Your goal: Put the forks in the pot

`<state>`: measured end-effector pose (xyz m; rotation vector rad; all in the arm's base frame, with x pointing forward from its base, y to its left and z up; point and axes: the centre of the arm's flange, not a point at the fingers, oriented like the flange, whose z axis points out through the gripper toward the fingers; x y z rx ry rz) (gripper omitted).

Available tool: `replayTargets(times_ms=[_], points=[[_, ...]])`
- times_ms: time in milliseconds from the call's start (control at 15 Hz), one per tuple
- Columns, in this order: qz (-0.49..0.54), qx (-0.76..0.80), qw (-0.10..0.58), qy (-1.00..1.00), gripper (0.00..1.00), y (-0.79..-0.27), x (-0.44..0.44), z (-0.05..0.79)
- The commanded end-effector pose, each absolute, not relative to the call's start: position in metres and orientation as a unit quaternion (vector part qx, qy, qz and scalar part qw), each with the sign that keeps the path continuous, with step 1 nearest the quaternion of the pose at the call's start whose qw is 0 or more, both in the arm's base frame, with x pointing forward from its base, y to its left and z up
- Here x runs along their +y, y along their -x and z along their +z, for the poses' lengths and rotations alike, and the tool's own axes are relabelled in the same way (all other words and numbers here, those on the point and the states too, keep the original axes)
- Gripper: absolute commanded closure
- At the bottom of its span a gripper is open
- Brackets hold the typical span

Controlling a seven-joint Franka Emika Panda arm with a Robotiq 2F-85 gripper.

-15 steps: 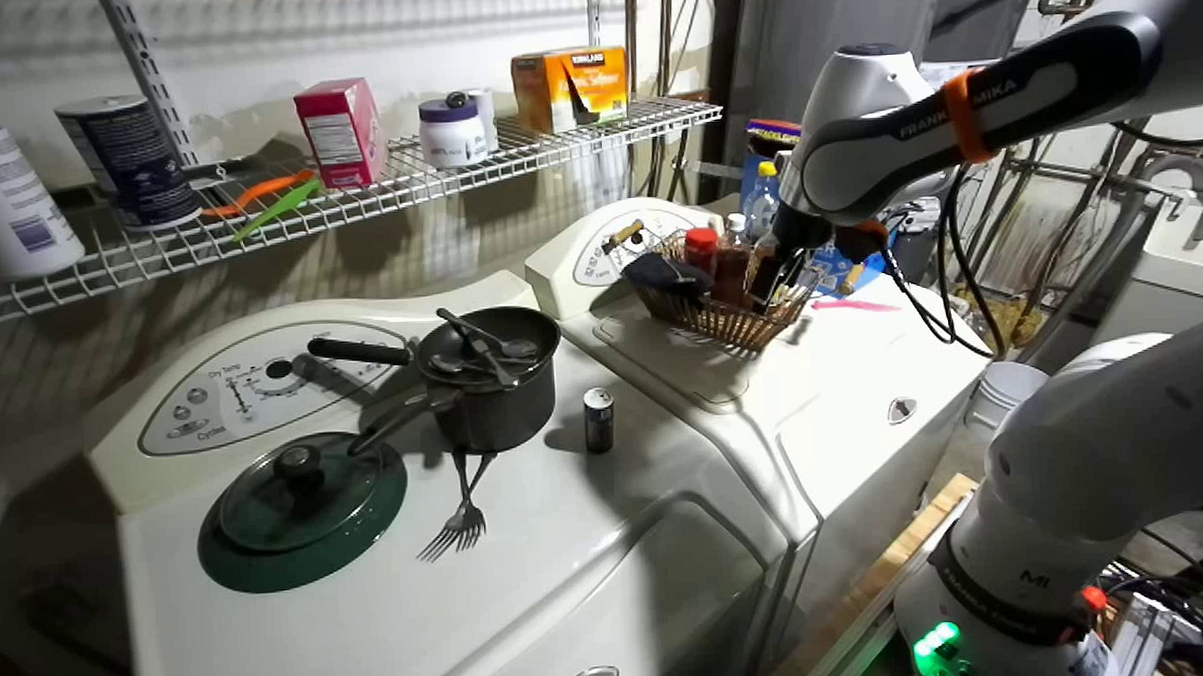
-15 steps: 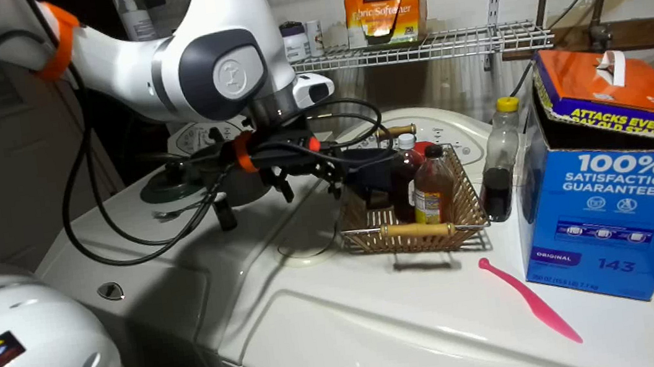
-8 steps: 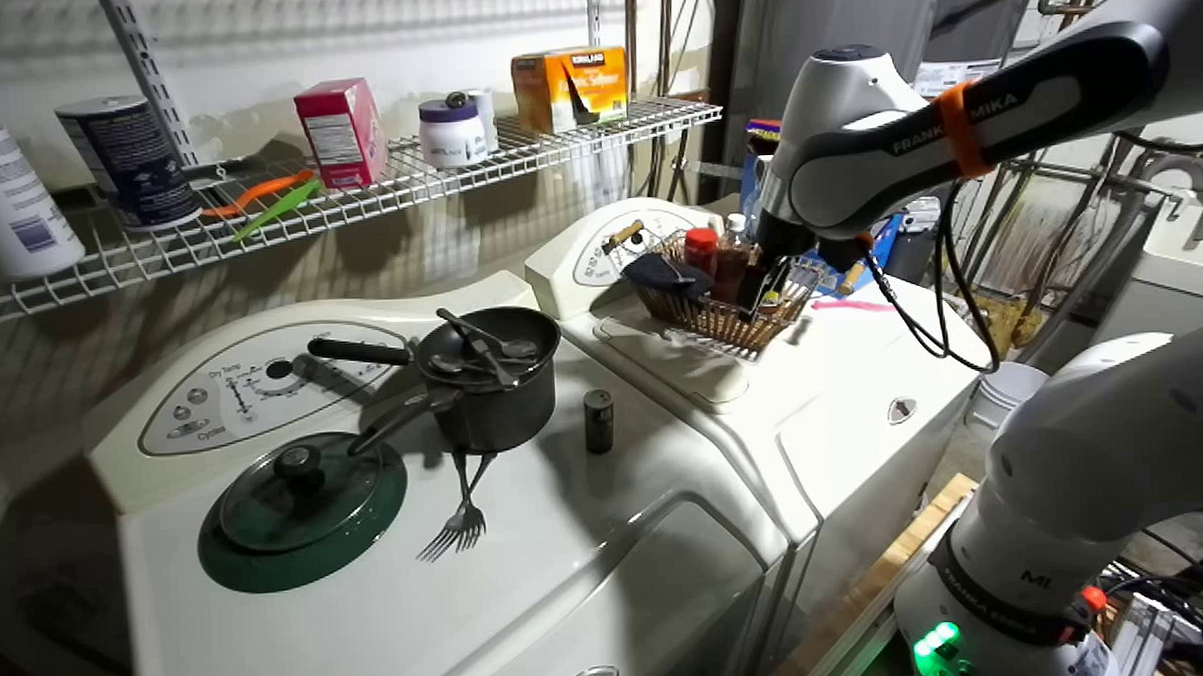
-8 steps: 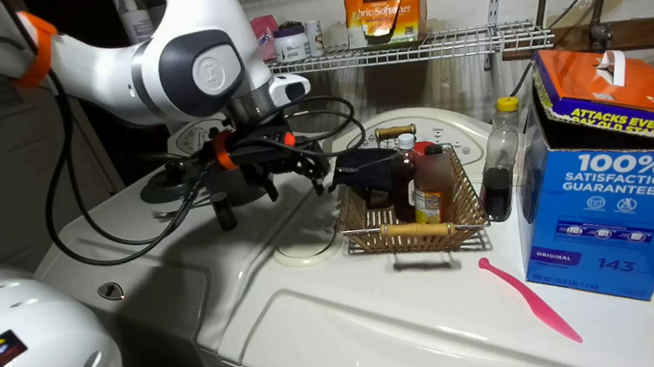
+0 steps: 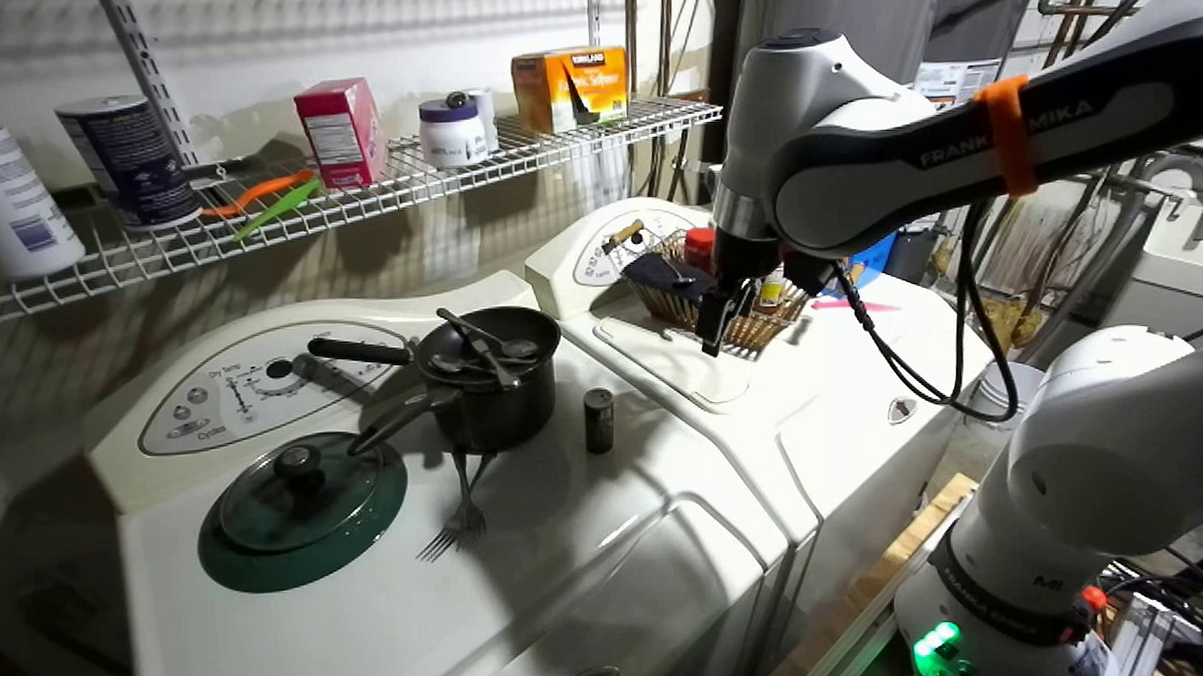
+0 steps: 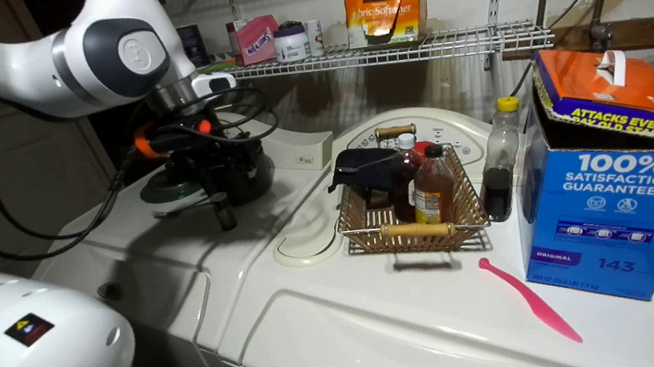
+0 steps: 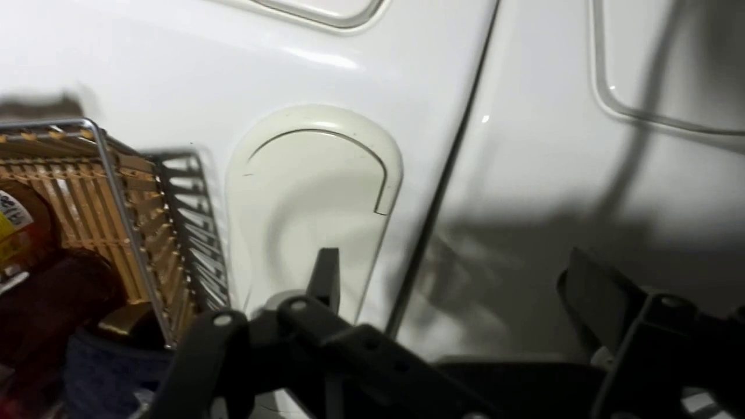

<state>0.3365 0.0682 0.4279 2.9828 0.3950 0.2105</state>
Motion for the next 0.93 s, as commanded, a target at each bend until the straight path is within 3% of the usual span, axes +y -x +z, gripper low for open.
replayTargets(times_ms=[0, 600, 867], points=[[0.067, 0.187, 0.041, -0.979, 0.00, -0.317, 0.107, 0.433], [0.086, 0.419, 0.006, -0.904, 0.00, -0.300, 0.186, 0.416], [0.076, 0.454, 0.002, -0.888, 0.00, -0.297, 0.212, 0.397]])
